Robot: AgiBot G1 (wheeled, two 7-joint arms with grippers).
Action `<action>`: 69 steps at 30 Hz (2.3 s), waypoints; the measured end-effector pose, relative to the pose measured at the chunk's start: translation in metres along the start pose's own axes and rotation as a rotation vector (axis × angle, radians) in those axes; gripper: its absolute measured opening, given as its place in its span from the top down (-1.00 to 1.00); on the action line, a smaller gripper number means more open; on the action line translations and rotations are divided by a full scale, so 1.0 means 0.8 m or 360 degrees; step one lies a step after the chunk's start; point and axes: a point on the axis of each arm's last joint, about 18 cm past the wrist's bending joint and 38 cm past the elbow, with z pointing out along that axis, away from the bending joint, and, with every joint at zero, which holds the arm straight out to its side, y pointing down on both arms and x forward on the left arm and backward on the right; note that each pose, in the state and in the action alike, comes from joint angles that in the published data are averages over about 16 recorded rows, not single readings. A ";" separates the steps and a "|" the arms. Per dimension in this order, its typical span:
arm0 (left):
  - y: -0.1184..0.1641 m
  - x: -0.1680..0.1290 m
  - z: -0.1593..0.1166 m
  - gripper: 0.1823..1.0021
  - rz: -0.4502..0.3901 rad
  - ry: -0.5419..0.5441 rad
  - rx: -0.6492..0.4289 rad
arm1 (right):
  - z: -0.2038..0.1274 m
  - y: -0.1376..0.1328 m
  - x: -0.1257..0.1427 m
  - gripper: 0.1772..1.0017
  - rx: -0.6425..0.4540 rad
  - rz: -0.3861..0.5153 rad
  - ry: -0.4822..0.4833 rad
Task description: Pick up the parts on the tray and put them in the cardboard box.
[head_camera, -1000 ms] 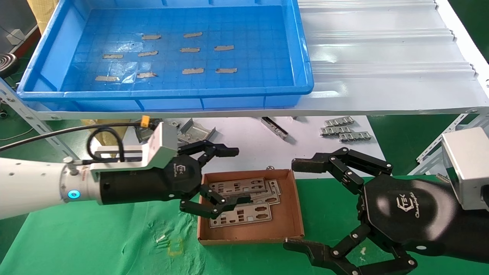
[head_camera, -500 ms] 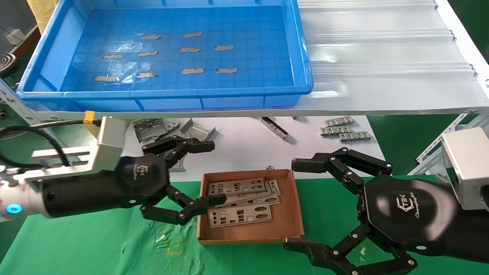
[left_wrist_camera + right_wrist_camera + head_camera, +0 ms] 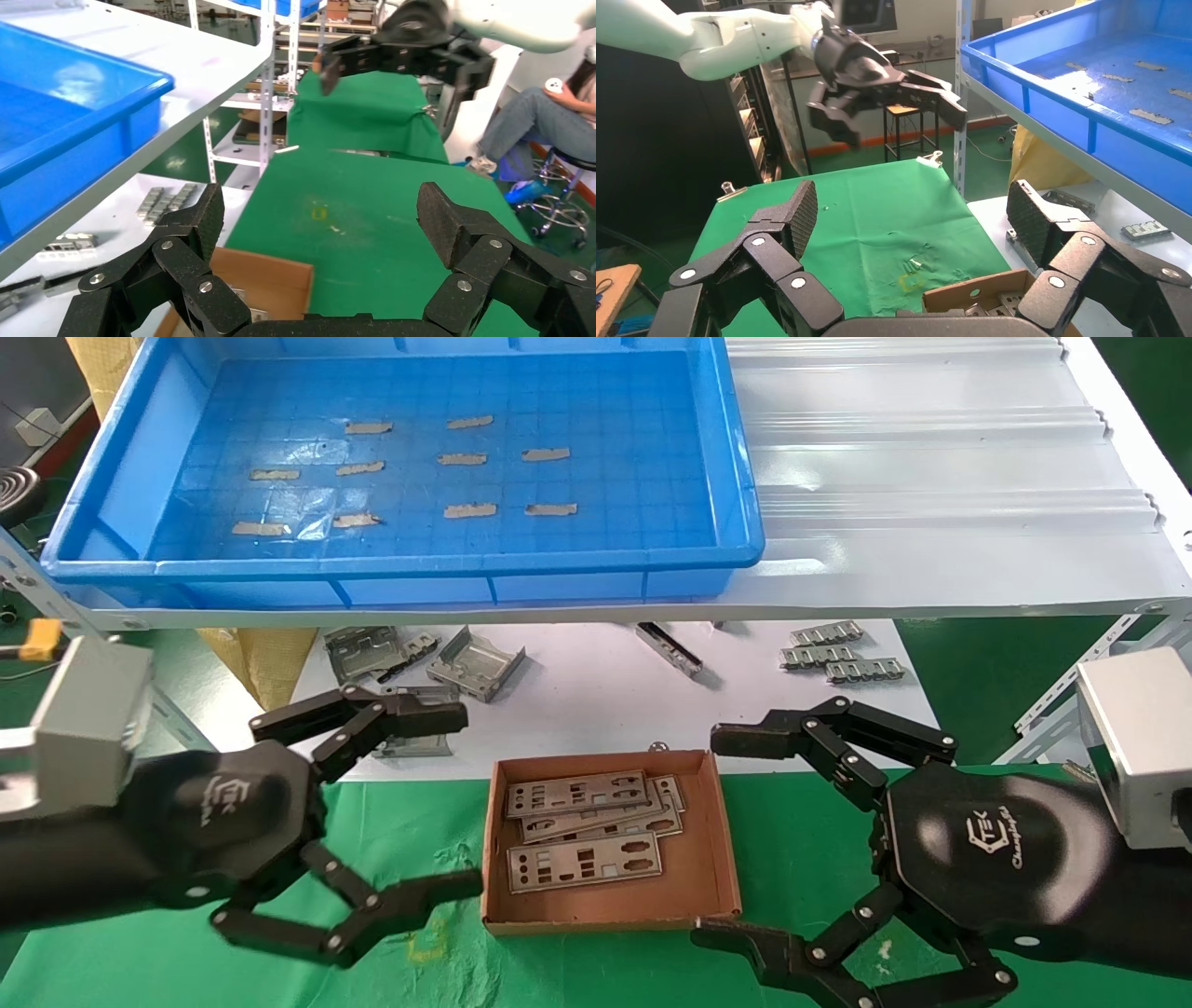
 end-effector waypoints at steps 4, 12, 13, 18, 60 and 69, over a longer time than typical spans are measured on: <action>-0.012 0.016 -0.010 -1.00 0.0005 0.0025 -0.0007 | 0.000 0.000 0.000 -1.00 0.0000 0.0000 0.0000; -0.027 0.039 -0.020 -1.00 0.0016 0.0066 -0.0023 | 0.000 0.000 0.000 -1.00 0.0000 0.0000 0.0001; -0.028 0.040 -0.021 -1.00 0.0016 0.0069 -0.0024 | 0.000 0.000 0.000 -1.00 0.0000 0.0000 0.0001; -0.030 0.043 -0.022 -1.00 0.0019 0.0075 -0.0026 | 0.000 0.000 0.000 -1.00 0.0000 0.0000 0.0001; -0.024 0.035 -0.019 -1.00 0.0007 0.0055 -0.0022 | 0.000 0.000 0.000 -1.00 0.0000 0.0001 0.0001; -0.024 0.034 -0.019 -1.00 0.0007 0.0054 -0.0021 | 0.000 0.000 0.000 -1.00 0.0000 0.0001 0.0001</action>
